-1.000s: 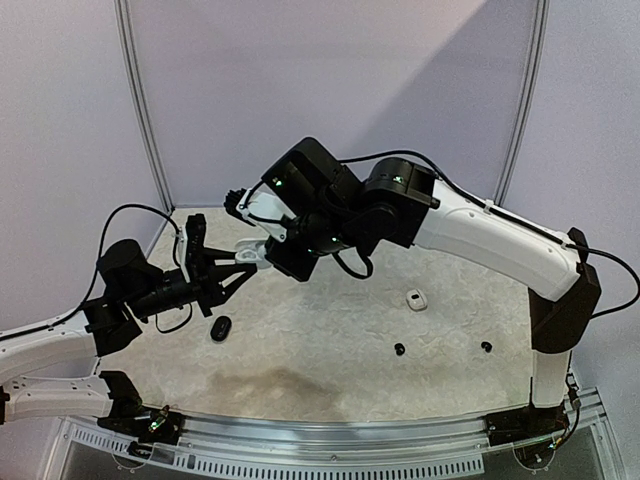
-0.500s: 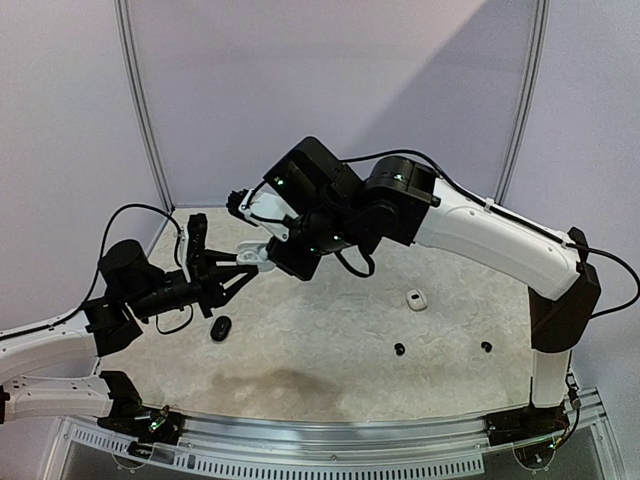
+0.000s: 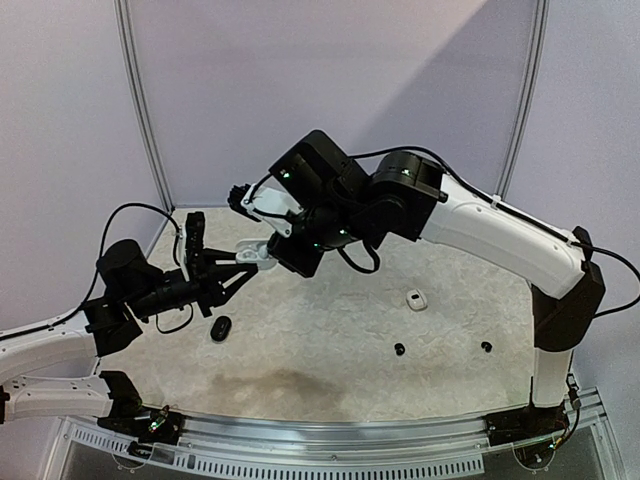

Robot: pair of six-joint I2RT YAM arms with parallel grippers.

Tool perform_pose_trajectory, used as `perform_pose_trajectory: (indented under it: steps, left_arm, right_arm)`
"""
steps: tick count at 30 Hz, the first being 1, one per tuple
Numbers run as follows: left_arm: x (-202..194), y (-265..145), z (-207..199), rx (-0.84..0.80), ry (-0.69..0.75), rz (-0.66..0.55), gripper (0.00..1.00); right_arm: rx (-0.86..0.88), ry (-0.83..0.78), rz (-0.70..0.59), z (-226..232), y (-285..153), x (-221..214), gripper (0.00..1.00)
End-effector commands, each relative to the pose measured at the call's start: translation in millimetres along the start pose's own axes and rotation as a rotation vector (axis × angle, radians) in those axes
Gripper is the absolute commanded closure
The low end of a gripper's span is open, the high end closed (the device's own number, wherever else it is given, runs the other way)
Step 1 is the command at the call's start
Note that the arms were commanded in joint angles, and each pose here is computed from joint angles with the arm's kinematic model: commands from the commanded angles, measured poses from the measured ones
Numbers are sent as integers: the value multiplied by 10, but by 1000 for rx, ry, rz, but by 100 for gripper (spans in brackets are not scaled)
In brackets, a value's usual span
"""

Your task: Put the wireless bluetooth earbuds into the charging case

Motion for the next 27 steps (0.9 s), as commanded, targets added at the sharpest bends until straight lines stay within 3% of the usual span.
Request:
perform_pose_trajectory:
  steps: [1,13,17,21,24,27]
  left_arm:
    - [244,-8,-45,-24,22,-101,100]
    - [238,-27,-16,-2,7,-99,100]
    - [245,-43,-62,-54,77,-110,100]
    - [141,-68,-129,-128,312,-90,100]
    - [-3,-93,-158,-163,587,-29,100]
    - [-79,-91,-125,-147,966,23,100]
  right_arm:
    - [42,35,-56,-77,-233,73,72]
    - [82,40,-122,-118,-396,154,68]
    - [114,73,-182,-185,-532,222,67]
    - [174,136,-271,-309,-714,269,64]
    - [171,198,-342,-365,-755,242,61]
    - [86,242,-365,-406,-653,208,58]
Point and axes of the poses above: each gripper's point midway between its finger pads, its own y axis out along the fingers, its own z axis along the line the jaws close on, x = y × z, the point moved 10 cm from there along -y, back along the fingers, and after that the axes turned 10 degrees about y, right-handed, at the moved point
